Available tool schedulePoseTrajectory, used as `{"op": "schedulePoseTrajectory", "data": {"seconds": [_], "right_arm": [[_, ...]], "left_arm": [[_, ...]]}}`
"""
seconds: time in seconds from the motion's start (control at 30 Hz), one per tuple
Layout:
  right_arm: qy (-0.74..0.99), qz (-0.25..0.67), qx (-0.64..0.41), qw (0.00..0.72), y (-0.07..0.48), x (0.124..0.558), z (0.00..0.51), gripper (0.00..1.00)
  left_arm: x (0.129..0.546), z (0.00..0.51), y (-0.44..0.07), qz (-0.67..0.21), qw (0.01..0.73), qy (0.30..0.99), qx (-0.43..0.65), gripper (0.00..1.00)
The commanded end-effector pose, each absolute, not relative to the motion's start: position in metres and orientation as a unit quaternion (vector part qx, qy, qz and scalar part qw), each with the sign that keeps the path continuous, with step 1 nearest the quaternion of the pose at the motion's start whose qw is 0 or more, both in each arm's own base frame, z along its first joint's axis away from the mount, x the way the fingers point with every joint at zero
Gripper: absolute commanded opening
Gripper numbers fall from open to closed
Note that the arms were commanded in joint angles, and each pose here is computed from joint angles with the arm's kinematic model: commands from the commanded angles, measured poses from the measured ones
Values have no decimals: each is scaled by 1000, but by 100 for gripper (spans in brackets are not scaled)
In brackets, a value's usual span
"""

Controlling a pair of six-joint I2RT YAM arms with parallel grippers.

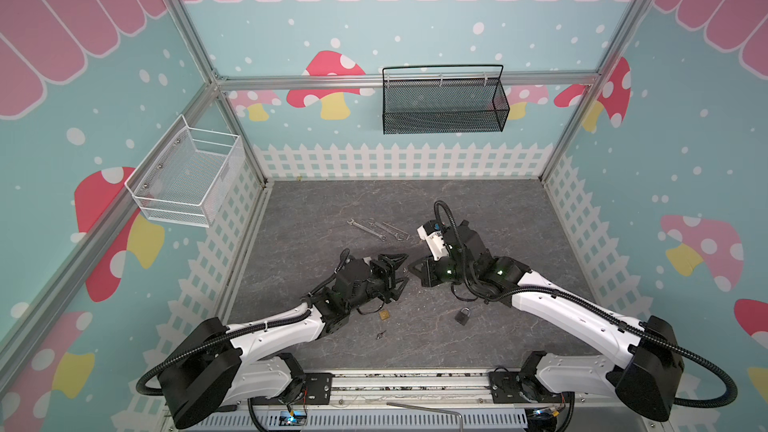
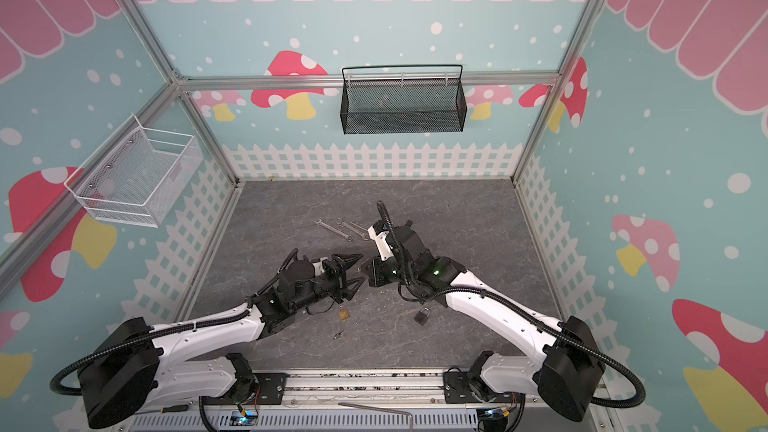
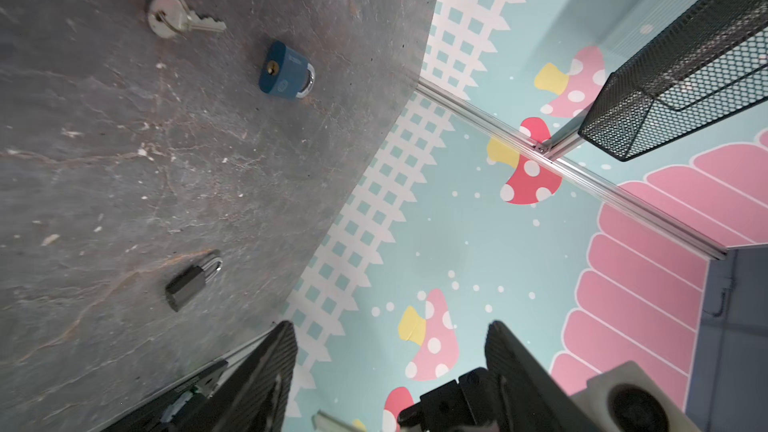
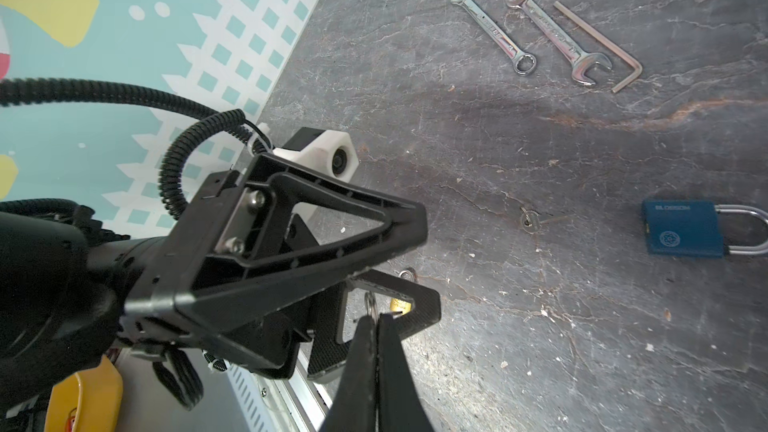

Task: Unlock with the key
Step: 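Lift the silver key with the right gripper while the left gripper rises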

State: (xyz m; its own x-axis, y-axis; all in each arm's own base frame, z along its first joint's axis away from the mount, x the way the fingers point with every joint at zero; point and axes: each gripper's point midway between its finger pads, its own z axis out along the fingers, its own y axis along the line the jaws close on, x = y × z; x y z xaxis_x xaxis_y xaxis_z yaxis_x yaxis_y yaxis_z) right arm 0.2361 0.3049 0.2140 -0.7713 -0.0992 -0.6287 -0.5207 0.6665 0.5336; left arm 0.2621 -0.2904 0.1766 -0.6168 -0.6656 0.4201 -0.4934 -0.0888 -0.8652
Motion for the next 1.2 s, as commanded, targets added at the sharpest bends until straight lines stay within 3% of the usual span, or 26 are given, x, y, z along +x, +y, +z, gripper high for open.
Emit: {"op": "schedulePoseTrajectory", "data": {"seconds": [0.0,0.63,1.17], "right_arm": [[855,390,-180,293,308,233,222,0],[855,388,-162,303,296,230,227,0],[849,396,-165,308,294,228,235,0]], "left_arm": [[271,201,-293,-635,69,623,-452,69],[268,198,-275,-622,95,615,-476,28],[267,210,-274,-625,109,617,-466,1]]}}
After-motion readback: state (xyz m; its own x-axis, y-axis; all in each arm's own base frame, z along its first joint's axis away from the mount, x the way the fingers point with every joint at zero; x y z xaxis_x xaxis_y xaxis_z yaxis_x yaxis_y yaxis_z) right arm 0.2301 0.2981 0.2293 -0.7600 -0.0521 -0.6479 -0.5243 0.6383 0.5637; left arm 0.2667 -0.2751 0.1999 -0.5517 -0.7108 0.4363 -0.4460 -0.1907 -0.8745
